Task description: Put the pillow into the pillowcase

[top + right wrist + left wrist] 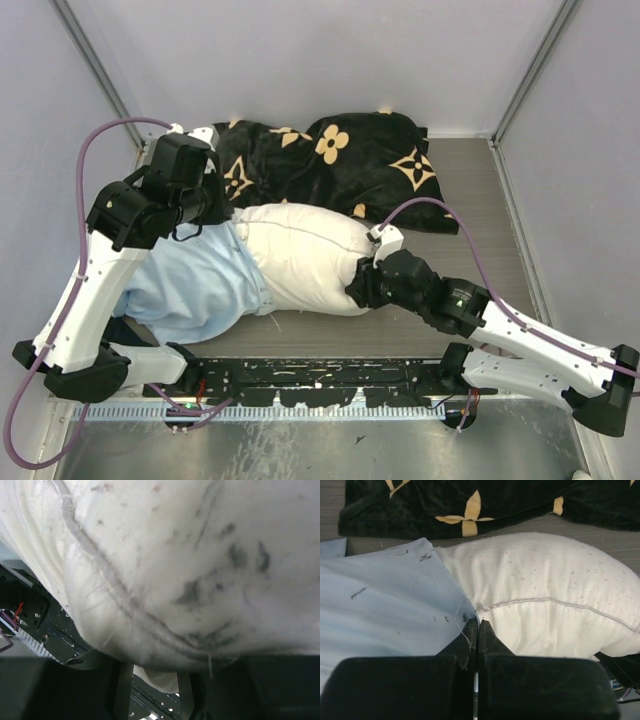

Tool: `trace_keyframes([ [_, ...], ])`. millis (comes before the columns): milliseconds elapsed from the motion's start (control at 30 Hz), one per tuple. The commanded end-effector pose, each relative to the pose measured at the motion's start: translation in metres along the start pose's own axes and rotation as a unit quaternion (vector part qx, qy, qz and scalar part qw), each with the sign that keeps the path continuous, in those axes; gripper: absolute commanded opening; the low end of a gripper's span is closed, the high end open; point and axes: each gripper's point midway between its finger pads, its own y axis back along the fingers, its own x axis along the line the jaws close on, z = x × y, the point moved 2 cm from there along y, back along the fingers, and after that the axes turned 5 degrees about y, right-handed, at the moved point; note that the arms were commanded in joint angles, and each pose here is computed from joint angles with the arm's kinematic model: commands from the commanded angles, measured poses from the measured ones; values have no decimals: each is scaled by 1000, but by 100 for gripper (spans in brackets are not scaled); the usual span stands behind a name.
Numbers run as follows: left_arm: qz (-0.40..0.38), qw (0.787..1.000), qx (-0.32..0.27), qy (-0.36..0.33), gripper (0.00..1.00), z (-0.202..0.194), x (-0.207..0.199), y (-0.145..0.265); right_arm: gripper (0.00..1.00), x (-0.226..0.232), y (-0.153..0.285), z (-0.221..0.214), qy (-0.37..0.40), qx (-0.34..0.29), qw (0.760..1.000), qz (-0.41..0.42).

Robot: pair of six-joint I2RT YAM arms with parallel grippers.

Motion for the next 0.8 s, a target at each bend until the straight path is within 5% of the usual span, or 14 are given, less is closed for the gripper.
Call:
trace_keyframes([
  [0, -28, 1000, 8, 7, 0, -5, -10, -10, 42, -6, 21, 20, -12, -24, 999, -34],
  [267, -48, 998, 22, 15, 0, -15, -19, -27, 52, -7, 48, 64, -5, -58, 996, -72],
  [567, -53, 998, 20, 10, 0, -12, -23, -34, 52, 52, 76, 100, 32, -81, 992, 86],
  [767, -51, 999, 18, 2, 0, -5, -28, -43, 53, 50, 87, 115, 56, -113, 989, 80],
])
